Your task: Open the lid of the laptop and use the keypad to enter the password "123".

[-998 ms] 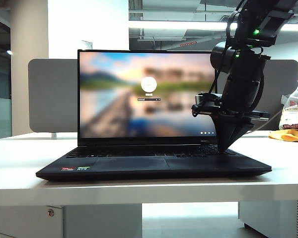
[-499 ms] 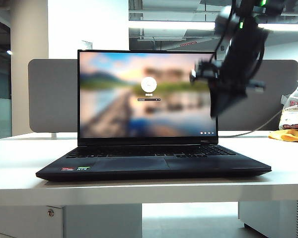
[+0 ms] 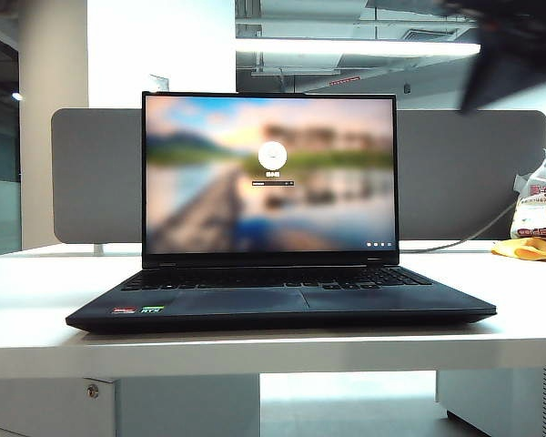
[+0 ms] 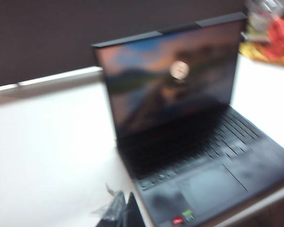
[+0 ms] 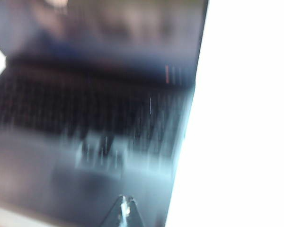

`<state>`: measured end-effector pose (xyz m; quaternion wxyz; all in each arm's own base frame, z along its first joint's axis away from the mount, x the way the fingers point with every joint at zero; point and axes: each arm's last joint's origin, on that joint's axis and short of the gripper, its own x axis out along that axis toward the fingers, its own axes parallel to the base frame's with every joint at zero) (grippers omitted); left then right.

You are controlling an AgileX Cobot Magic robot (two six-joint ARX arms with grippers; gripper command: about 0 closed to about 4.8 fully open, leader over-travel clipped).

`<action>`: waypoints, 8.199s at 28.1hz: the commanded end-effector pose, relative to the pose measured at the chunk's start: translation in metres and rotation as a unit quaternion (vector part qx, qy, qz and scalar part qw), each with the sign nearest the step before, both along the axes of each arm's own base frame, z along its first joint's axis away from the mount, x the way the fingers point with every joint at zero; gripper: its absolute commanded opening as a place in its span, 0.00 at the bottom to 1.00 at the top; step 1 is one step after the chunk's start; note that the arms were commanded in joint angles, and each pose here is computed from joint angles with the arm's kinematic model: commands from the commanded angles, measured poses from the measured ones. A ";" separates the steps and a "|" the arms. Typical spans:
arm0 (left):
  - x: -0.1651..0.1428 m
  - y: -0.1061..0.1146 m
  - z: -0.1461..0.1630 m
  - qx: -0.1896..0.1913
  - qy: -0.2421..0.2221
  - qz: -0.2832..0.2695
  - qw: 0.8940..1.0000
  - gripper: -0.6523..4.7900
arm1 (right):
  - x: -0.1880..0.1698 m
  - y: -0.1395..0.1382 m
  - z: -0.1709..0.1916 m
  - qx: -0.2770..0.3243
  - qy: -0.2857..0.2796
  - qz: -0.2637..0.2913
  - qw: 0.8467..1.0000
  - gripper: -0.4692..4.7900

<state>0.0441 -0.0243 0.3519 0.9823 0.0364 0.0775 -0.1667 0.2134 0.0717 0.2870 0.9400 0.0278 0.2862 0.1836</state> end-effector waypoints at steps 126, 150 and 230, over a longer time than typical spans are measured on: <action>0.053 0.022 -0.195 -0.095 -0.022 0.155 0.983 0.11 | -0.060 -0.020 -0.048 0.031 -0.037 -0.013 0.999 0.09; 0.053 0.022 -0.195 -0.094 -0.021 0.155 0.983 0.11 | -0.120 -0.074 -0.093 0.071 -0.400 -0.186 0.895 0.09; 0.053 0.022 -0.195 -0.094 -0.021 0.155 0.983 0.11 | -0.116 -0.068 -0.132 -0.003 -0.234 -0.190 0.954 0.09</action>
